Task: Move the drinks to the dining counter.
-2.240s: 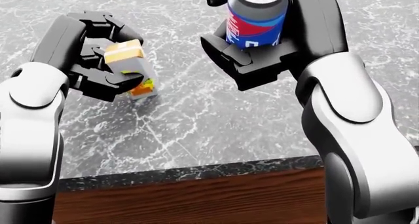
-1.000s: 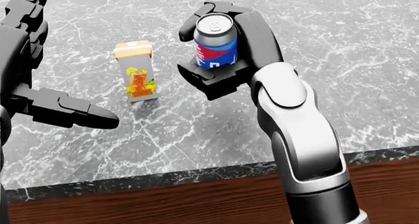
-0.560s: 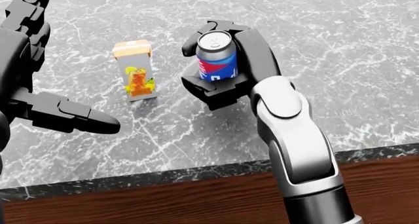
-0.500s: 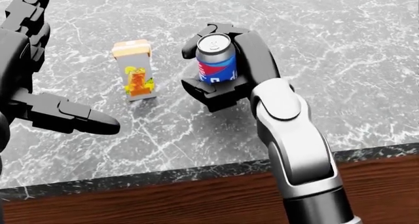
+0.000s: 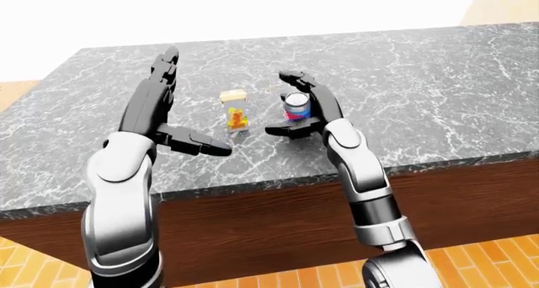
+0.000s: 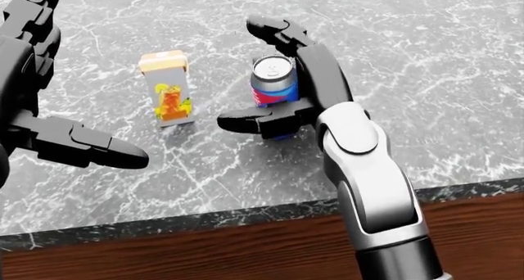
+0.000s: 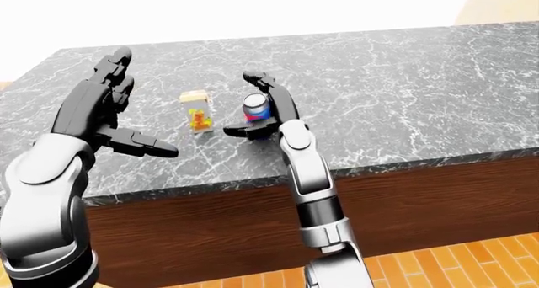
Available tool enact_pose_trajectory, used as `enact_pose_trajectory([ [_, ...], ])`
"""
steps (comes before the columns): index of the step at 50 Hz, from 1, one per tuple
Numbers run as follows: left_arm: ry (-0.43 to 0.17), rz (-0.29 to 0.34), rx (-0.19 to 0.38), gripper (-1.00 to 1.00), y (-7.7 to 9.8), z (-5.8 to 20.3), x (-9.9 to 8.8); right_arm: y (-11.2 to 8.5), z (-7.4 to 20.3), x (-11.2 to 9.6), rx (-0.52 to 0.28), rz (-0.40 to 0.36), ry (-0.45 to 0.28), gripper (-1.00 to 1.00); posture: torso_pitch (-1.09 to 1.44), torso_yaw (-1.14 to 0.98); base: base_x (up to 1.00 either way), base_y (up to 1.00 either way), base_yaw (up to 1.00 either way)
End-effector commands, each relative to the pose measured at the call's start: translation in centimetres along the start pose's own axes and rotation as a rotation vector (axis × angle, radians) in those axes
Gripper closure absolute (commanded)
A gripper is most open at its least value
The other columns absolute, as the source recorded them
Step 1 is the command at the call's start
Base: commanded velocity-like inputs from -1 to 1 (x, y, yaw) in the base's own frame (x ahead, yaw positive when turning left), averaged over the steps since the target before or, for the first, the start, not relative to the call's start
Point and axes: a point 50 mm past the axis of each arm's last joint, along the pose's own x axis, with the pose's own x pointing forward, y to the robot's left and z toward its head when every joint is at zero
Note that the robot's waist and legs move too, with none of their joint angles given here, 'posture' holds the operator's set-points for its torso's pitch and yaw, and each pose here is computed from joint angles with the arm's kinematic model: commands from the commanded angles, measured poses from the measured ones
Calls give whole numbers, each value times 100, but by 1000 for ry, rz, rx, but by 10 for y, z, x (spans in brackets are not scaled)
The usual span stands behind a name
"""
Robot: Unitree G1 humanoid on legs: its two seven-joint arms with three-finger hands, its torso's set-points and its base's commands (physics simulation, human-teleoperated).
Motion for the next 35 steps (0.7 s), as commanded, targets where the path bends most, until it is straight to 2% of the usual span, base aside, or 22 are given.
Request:
enact_pose_trajectory([
  [1,-73,30,20,-100,5,14,-2,-1,25,0,-12,-3,-106,-89,0,0,0,0,0],
  [5,-73,26,23,-100,5,15,-3,-3,27,-1,-13,-8,-107,-98,0,0,0,0,0],
  [13,-72,27,22,-100,4,13,-3,-18,28,-13,6,-36,-125,-88,0,0,0,0,0],
  [22,-72,32,20,-100,8,13,-6,-37,33,-31,38,-77,-153,-87,0,0,0,0,0],
  [25,-72,44,13,-100,14,13,-10,-45,41,-42,51,-94,-174,-89,0,0,0,0,0],
  [27,-74,57,5,-100,19,13,-13,-53,47,-50,67,-111,-191,-100,0,0,0,0,0],
  [32,-92,90,-8,-100,30,15,-23,-63,64,-72,79,-135,-231,-100,0,0,0,0,0],
  [35,-115,106,-26,-100,42,16,-34,-76,71,-96,79,-180,-261,-100,0,0,0,0,0],
])
